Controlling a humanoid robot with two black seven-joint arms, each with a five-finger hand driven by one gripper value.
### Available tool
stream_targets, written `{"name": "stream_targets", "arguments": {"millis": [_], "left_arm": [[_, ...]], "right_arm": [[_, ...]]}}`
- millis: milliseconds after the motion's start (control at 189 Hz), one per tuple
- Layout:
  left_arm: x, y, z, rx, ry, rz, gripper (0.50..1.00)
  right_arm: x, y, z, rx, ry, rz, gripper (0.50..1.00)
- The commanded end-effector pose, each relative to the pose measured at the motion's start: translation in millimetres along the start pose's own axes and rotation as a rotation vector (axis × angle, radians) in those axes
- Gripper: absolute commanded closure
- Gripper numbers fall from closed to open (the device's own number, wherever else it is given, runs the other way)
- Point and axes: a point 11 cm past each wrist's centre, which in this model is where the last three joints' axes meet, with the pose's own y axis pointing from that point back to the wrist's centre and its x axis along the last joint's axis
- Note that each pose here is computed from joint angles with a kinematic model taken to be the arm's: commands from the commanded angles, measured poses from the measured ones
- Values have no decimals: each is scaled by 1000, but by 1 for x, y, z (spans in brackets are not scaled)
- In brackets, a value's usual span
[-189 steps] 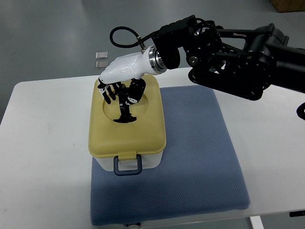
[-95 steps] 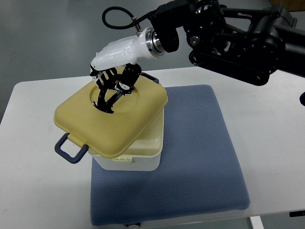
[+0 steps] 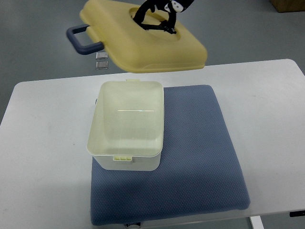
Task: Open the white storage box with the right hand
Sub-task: 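Lift the yellow lid off the white box with the right hand, then carry the lid beside the box and lower it onto the cushion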
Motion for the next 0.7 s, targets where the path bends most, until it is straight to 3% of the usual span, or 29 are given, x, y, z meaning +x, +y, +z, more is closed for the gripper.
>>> {"name": "stream_targets", "arguments": {"millis": [0,301,697], "left_arm": [[0,0,0,0,-2,0,500],[0,0,0,0,-5,0,500],[0,0,0,1,-8,0,500]], "right_arm": [[-31,20,40,-133,46,-84,1000],[-142,53,107,-305,19,-367,1000],[-229,44,107,-280,-25,-544,1000]]}}
